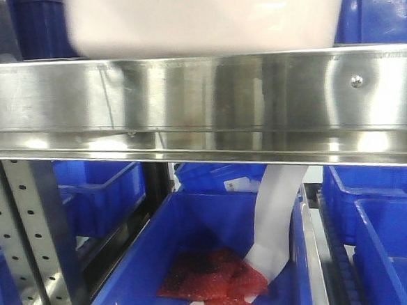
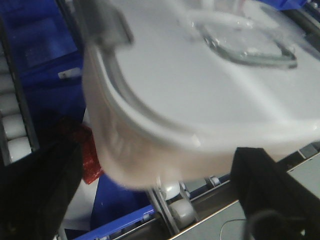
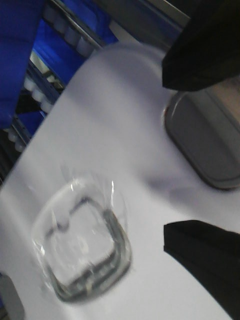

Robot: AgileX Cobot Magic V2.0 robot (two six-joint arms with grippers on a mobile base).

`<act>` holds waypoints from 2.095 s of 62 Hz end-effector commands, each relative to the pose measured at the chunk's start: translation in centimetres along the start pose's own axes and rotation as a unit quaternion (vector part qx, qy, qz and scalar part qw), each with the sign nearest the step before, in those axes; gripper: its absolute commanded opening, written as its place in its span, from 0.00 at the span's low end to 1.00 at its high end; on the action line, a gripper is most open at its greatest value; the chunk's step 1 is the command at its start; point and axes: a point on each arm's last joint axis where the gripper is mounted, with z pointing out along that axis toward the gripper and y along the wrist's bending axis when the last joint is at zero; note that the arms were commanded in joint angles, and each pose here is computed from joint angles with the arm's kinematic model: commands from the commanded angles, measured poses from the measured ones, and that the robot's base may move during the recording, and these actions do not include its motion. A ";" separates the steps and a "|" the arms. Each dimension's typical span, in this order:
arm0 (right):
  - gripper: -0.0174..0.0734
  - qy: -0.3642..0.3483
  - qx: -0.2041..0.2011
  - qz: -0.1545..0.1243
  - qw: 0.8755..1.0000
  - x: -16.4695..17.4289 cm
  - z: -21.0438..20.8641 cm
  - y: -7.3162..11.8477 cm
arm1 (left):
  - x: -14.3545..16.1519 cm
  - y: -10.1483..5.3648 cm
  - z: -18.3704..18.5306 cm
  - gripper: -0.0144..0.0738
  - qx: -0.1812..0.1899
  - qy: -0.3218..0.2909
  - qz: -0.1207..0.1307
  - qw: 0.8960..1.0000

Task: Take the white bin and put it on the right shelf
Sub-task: 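Lower the bin onto the upper roller shelf and open both grippers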

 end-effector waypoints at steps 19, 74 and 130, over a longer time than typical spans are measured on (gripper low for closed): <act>0.41 -0.103 -0.001 -0.035 0.994 -2.2 -7.0 5.6 | -1.2 -5.6 -5.0 0.38 0.030 -0.042 0.046 0.998; 0.26 -0.330 0.240 0.003 0.913 18.8 -13.4 7.3 | 7.0 -6.8 -9.3 0.03 -0.208 -0.117 0.000 0.971; 0.25 -0.378 0.235 -0.019 0.895 21.9 -14.8 8.8 | 25.4 -12.2 -10.9 0.03 -0.219 -0.288 0.023 0.932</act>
